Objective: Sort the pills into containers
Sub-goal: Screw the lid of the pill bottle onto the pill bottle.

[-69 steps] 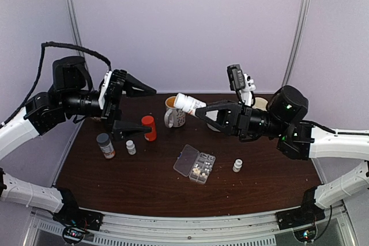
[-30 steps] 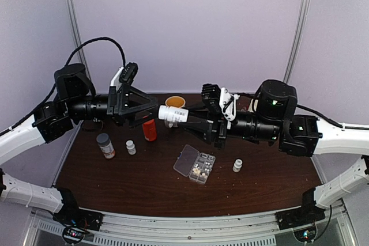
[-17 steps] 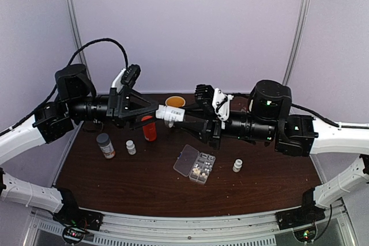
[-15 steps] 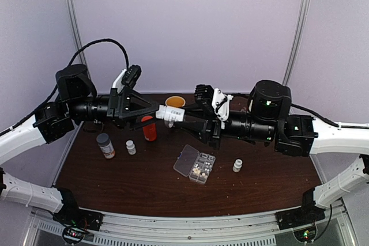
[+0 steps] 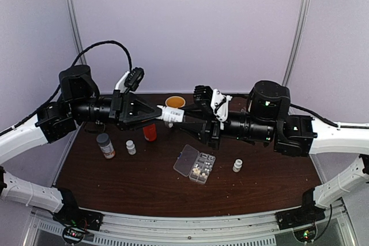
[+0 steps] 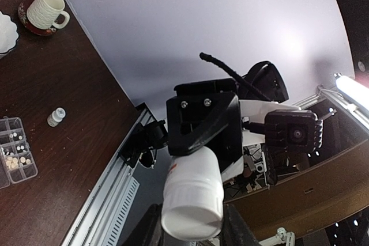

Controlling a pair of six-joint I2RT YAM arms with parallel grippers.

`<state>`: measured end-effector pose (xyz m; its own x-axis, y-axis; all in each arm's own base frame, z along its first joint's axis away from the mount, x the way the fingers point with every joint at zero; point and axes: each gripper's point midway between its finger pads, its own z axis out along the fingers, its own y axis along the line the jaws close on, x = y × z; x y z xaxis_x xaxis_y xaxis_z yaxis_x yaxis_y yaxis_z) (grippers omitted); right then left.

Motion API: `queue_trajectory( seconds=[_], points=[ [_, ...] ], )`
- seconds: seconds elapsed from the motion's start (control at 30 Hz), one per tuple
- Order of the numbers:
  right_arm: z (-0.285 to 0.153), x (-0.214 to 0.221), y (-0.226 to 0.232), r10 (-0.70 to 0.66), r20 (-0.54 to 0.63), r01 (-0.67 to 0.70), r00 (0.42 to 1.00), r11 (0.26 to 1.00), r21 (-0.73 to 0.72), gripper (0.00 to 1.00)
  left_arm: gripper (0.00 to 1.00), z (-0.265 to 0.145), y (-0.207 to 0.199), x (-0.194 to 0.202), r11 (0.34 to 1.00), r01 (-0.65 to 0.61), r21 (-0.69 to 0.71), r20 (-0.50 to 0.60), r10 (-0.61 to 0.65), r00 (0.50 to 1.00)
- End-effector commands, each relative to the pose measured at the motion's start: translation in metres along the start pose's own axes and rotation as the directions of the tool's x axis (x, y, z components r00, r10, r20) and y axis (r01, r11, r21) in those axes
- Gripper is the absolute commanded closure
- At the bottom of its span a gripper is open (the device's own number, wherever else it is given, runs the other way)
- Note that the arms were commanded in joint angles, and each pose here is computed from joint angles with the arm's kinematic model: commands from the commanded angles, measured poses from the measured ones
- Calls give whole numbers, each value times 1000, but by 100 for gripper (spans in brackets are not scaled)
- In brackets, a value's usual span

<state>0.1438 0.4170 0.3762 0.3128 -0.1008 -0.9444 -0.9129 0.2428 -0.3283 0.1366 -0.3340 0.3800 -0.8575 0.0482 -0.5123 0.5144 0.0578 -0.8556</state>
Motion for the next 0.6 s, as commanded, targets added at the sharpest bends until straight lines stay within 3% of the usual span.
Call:
queue_trajectory(
  seconds=[0.0, 0.33, 0.47, 0.57],
  points=[
    [-3, -11, 2, 6, 25, -6, 1000, 1000, -12, 100, 71, 0, -12, -1, 998, -52, 47, -2, 52, 999],
    [0, -27, 17, 179, 33, -171, 983, 969, -176, 100, 81, 9, -12, 9, 990, -127, 69, -113, 134, 985],
    [1, -35, 12, 315, 32, -303, 948, 933, -196, 100, 82, 9, -11, 10, 977, -206, 55, -136, 212, 968],
    [1, -41, 12, 428, 25, -413, 903, 885, -216, 100, 89, 9, -8, 8, 960, -278, 35, -132, 280, 951]
  ],
)
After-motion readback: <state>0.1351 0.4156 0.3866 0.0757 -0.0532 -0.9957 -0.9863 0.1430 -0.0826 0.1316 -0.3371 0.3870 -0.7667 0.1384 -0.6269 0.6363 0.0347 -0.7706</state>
